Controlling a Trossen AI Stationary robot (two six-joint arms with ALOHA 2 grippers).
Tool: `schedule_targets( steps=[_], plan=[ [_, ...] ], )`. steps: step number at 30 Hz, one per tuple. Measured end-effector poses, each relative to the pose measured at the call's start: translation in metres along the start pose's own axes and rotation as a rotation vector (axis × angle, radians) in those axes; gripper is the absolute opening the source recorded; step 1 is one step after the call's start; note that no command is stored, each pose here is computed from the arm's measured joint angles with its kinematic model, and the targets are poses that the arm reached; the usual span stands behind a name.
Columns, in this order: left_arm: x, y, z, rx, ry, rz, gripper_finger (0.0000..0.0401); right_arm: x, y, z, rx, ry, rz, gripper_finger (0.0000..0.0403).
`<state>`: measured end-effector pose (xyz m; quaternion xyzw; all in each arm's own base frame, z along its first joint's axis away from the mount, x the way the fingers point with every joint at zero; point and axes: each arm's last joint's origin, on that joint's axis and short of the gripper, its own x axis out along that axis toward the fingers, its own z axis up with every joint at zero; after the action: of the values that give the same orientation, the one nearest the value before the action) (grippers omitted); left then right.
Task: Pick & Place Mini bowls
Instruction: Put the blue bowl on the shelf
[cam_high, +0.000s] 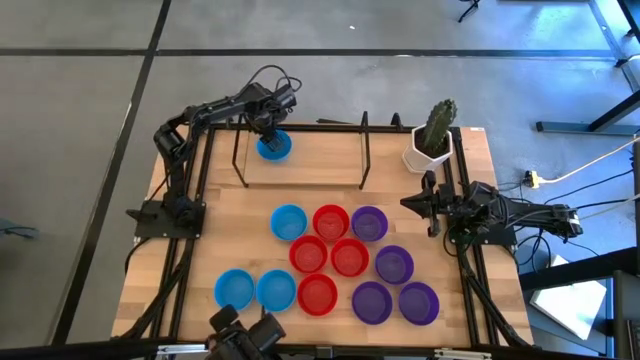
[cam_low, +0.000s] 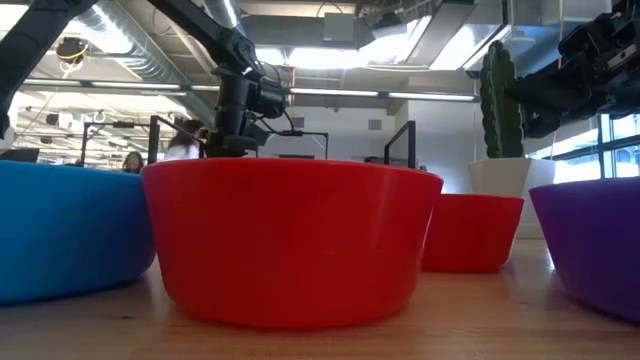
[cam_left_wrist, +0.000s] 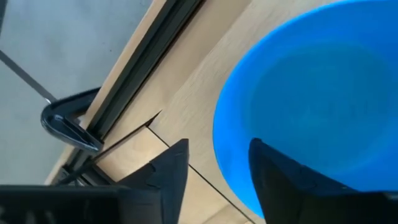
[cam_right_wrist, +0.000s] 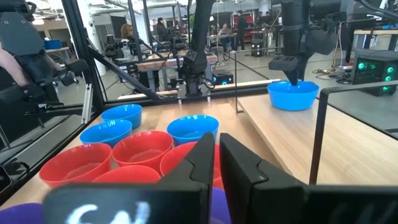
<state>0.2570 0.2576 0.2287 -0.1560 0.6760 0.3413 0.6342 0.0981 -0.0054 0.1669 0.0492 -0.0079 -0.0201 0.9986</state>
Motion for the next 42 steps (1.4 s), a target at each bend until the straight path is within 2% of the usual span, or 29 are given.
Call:
schedule_targets(
  steps=[5, 13, 16, 19, 23, 25, 30, 33, 37, 42],
  plan=[
    [-0.001, -0.003, 0.0, 0.087, -0.002, 0.003, 0.0179, 0.0, 0.0, 0.0, -0.001, 0.0, 0.0, 0.0028],
    [-0.004, -0.014, 0.0, 0.277, -0.01, 0.006, 0.0172, 0.0, 0.0, 0.0, -0.002, 0.0, 0.0, 0.0028],
    [-0.006, -0.018, 0.0, 0.33, -0.009, 0.046, 0.0169, 0.0, 0.0, 0.0, -0.002, 0.0, 0.0, 0.0028],
    [-0.016, -0.02, -0.002, 0.367, -0.031, 0.091, 0.0166, 0.0, 0.0, 0.0, -0.002, 0.0, 0.0, 0.0028],
    [-0.04, -0.02, -0.008, 0.37, -0.101, 0.099, 0.0164, 0.0, 0.0, 0.0, -0.002, 0.0, 0.0, 0.0028],
    [-0.056, -0.02, -0.015, 0.368, -0.158, 0.061, 0.0165, 0.0, 0.0, 0.0, -0.002, 0.0, 0.0, 0.0028],
    [-0.081, -0.033, -0.036, 0.47, -0.269, -0.177, 0.0164, 0.0, 0.0, 0.0, -0.002, 0.0, 0.0, 0.0028],
    [-0.078, -0.047, -0.047, 0.557, -0.273, -0.188, 0.0162, 0.0, 0.0, 0.0, -0.002, -0.001, 0.0, 0.0028],
    [-0.059, -0.061, -0.054, 0.647, -0.238, -0.164, 0.0164, 0.0, 0.0, 0.0, 0.001, -0.001, 0.0, 0.0028],
    [-0.042, -0.062, -0.052, 0.655, -0.257, -0.114, 0.0163, 0.0, 0.0, 0.0, 0.003, -0.004, 0.0, 0.0028]
  ],
)
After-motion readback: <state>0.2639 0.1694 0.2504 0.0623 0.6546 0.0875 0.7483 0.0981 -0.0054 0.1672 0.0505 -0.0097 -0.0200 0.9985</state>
